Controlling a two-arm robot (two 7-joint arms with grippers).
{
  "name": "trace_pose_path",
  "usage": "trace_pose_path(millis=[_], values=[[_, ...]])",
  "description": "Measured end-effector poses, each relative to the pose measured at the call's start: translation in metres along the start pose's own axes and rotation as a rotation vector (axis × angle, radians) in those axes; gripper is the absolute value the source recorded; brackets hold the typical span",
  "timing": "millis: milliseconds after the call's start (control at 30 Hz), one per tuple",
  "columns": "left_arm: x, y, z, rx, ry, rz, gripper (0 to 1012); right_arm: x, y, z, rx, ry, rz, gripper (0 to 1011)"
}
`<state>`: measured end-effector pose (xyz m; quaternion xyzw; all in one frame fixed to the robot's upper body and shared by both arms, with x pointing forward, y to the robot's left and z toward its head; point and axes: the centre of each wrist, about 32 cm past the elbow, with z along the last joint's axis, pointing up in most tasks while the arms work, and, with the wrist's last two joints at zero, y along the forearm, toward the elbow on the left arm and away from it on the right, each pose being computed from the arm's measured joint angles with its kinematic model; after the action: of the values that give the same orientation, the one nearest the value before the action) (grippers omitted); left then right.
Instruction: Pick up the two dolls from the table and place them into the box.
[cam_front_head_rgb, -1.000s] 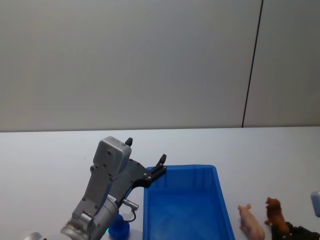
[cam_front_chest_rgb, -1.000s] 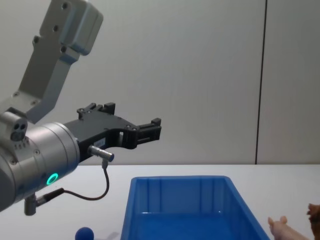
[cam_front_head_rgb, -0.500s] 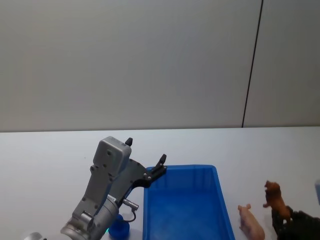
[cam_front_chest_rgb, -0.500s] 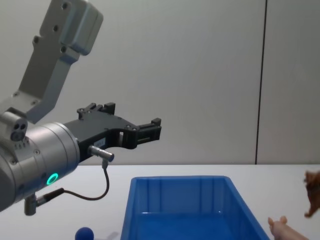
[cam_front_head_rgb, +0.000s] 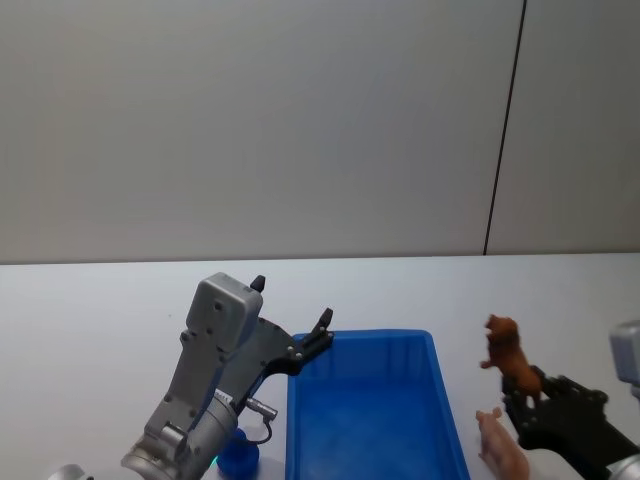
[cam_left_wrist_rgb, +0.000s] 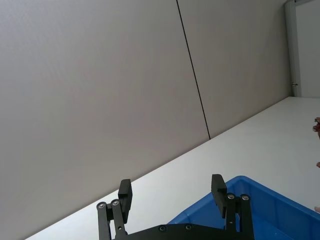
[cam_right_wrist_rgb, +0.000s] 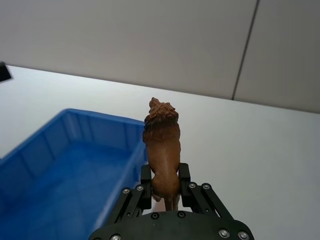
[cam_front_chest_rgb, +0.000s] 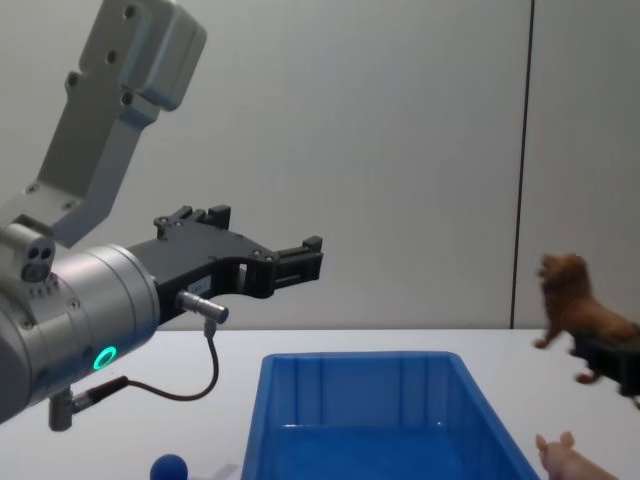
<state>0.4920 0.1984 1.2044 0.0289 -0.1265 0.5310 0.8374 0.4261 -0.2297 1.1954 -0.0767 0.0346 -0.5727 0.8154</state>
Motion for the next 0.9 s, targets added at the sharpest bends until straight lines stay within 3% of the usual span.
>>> trace_pose_path(millis=[467,567,700,900], values=[[0.0000,0.0000,0.0000,0.000,0.000,0.000,1001,-0.019,0.023,0.010,0.049,-0.023,0.193,302],[0.0000,0.0000,0.0000,0.000,0.000,0.000,1001,-0.023,0.031,0.009,0.047,-0.026,0.237,343],[0.0000,0.0000,0.0000,0.000,0.000,0.000,1001,-0.028,0.042,0.008,0.038,-0.031,0.297,474],[0.0000,0.0000,0.0000,0.000,0.000,0.000,1001,-0.032,0.051,0.005,0.026,-0.032,0.327,677]])
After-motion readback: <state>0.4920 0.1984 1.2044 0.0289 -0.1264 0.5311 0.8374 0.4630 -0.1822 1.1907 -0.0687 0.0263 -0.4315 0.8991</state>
